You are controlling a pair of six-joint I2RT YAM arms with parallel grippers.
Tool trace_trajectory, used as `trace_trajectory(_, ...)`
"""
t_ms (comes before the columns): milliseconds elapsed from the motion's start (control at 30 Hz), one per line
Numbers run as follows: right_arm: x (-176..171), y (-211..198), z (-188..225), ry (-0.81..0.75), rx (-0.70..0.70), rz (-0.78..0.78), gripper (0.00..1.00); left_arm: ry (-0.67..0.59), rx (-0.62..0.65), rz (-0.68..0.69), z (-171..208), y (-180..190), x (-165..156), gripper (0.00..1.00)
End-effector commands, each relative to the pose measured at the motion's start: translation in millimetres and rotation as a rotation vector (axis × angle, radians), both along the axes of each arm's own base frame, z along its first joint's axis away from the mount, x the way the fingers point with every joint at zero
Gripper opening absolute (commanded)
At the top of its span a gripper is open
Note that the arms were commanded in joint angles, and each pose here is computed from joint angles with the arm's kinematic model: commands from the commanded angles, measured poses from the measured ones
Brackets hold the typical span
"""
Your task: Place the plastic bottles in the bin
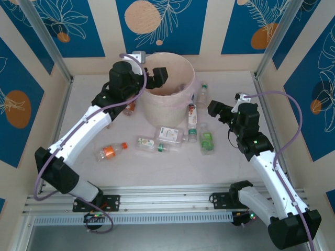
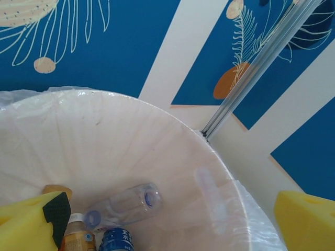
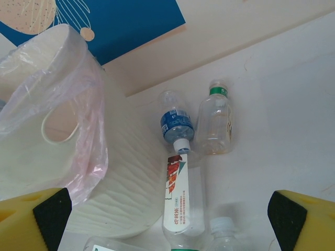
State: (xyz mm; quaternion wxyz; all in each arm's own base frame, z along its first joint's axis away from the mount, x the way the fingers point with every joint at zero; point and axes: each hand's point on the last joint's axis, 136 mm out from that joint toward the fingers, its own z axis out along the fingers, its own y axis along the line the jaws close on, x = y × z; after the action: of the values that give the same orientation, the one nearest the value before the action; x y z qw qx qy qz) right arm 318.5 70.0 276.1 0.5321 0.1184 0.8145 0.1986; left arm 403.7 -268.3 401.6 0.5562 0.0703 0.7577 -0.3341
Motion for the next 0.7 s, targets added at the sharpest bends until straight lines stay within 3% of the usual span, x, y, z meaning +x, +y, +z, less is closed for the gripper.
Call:
trace_trajectory(0,-3.4,6.5,8.7,-0.042,-0.015,0.058,0.98,-0.041,0.01,0.017,5.3,8.4,-9.9,1.0)
trace_trajectory(233,-4.4,18.2,8.6,-0.076,-0.028,0.137,1.0,-0.053,0.029,0.137,-3.6,43.5,-24.2,1.0)
trace_trajectory(667,-3.0,-1.7,-29.7,0.036,-0.05,0.018,1.0,0.008,-0.021,0.448,-45.7,124.8,-48.5,1.0)
